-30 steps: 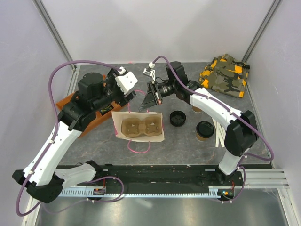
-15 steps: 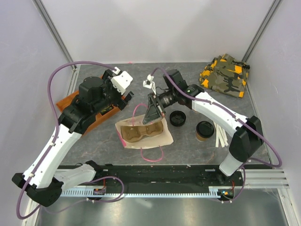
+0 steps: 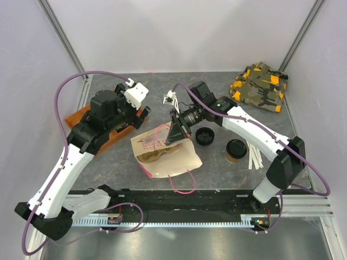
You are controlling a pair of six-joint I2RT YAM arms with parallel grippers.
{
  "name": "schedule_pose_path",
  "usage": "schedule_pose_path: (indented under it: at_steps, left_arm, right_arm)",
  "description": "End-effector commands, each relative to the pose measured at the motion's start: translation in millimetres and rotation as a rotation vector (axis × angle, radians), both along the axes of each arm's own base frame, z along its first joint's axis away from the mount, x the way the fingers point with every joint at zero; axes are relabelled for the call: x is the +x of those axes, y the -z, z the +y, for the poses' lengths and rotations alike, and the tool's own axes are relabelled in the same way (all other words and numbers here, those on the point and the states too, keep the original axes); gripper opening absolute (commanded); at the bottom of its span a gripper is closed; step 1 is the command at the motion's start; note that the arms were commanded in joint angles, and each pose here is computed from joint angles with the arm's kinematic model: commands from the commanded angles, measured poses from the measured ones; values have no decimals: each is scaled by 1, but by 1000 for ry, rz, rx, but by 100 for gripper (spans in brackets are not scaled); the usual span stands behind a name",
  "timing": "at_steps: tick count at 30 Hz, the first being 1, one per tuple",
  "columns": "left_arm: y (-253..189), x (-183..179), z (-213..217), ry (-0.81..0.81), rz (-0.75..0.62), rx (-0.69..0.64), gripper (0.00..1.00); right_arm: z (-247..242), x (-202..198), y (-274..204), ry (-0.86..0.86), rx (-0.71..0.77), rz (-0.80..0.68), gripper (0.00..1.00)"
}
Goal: Pack the takeout coffee
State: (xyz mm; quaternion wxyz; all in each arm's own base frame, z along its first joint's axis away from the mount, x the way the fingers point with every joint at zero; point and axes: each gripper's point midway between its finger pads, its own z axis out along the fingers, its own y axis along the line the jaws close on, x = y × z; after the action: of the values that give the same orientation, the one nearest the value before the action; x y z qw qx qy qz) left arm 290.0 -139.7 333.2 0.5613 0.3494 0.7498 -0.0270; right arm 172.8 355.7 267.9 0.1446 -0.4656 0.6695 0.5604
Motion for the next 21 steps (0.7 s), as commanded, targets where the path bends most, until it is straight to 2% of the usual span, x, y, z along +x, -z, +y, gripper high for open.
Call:
schedule_pose_path:
  at_steps: [1,5,10,15,18,21]
  left_arm:
    - [-13,1,-2,-3,-18,-47,92]
    - [-16,-3,-4,22,-21,-54,92]
    - [-9,-8,-4,16,10,-78,92]
    - [-9,-14,-1,-12,57,-133,92]
    - [-9,-16,1,-17,73,-145,92]
    - [-5,-16,1,-13,95,-147,92]
  right_arm:
    - [15,20,-37,37,72,7,0]
    - [19,30,-51,65,106,94,0]
    - [16,38,-37,79,76,207,1]
    - [18,64,-28,128,87,303,4]
    - [22,80,-36,136,114,293,11]
    - [27,90,-44,132,134,270,22]
